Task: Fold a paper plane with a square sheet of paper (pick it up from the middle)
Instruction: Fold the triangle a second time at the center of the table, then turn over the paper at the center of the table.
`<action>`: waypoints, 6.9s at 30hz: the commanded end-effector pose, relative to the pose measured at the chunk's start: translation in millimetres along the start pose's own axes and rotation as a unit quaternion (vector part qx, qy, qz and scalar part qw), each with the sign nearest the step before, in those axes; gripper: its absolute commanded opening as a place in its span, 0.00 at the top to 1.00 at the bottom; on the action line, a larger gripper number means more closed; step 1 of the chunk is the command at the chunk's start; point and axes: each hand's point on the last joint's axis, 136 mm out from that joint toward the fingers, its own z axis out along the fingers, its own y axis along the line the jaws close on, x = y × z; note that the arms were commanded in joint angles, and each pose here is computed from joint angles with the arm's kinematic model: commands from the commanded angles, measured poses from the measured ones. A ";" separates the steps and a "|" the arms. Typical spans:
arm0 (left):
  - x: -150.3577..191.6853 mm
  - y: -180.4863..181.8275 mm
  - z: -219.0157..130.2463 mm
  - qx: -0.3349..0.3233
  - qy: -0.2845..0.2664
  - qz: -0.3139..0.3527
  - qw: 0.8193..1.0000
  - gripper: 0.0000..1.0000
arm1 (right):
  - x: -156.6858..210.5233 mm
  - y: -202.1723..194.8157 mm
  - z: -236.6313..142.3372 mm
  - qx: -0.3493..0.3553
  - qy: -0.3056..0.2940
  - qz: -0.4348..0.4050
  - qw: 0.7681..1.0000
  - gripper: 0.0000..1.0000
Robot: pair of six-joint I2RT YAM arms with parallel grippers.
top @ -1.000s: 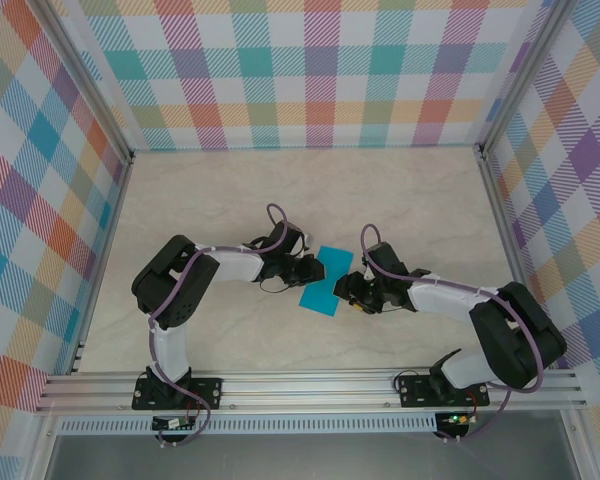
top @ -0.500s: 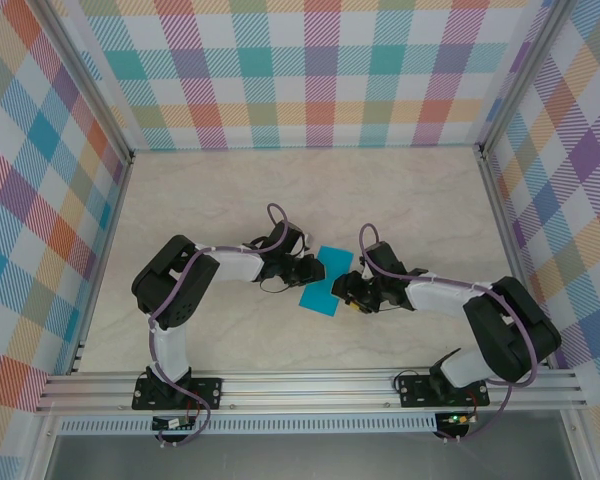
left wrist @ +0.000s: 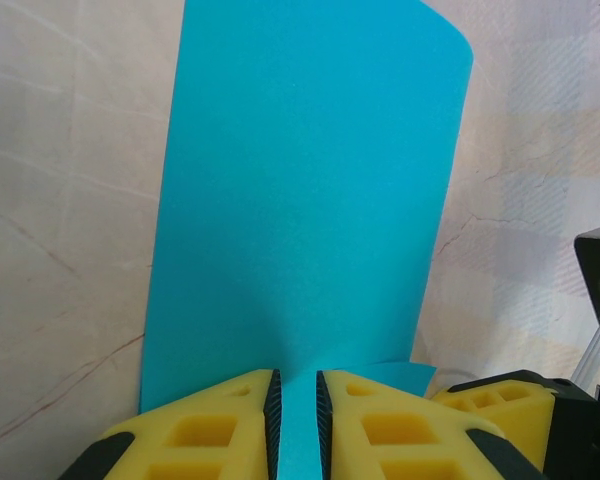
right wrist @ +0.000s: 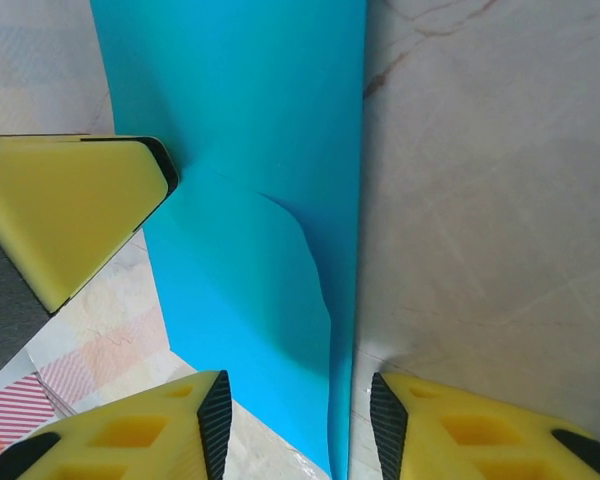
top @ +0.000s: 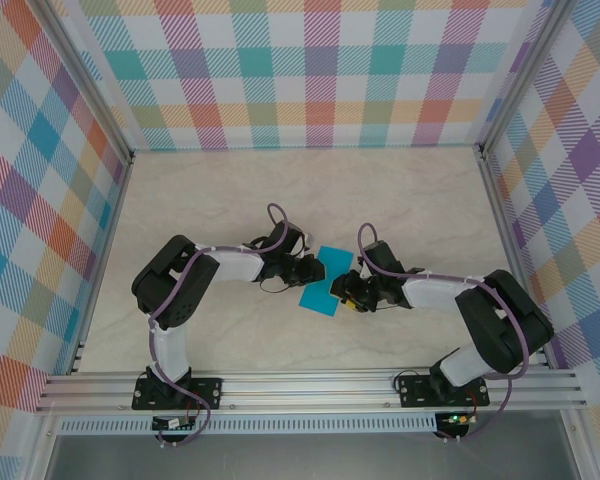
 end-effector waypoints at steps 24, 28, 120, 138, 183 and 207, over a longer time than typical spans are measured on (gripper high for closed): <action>14.0 18.8 -3.4 -0.043 0.017 -0.011 0.999 0.80 | -12.3 16.8 2.8 -0.023 -0.020 0.003 1.000 0.69; 13.8 17.9 -2.5 -0.042 0.017 -0.010 0.999 0.80 | -10.4 14.3 4.1 -0.016 -0.014 0.003 1.000 0.71; 15.5 15.4 -4.7 -0.033 0.016 -0.017 0.999 0.79 | -15.6 6.0 9.0 0.011 -0.020 -0.001 1.000 0.67; 10.4 12.4 -12.9 -0.045 0.005 0.002 0.999 0.76 | -18.9 -2.7 0.0 0.051 -0.038 -0.010 0.998 0.61; -18.4 25.0 -159.1 -0.110 -0.222 -0.029 0.968 0.41 | -11.2 51.9 -43.1 0.037 -0.011 -0.155 0.987 0.96; 26.7 95.0 -286.6 -0.234 -0.396 -0.102 0.882 0.33 | 36.8 108.8 49.9 0.319 0.067 -0.287 0.900 0.58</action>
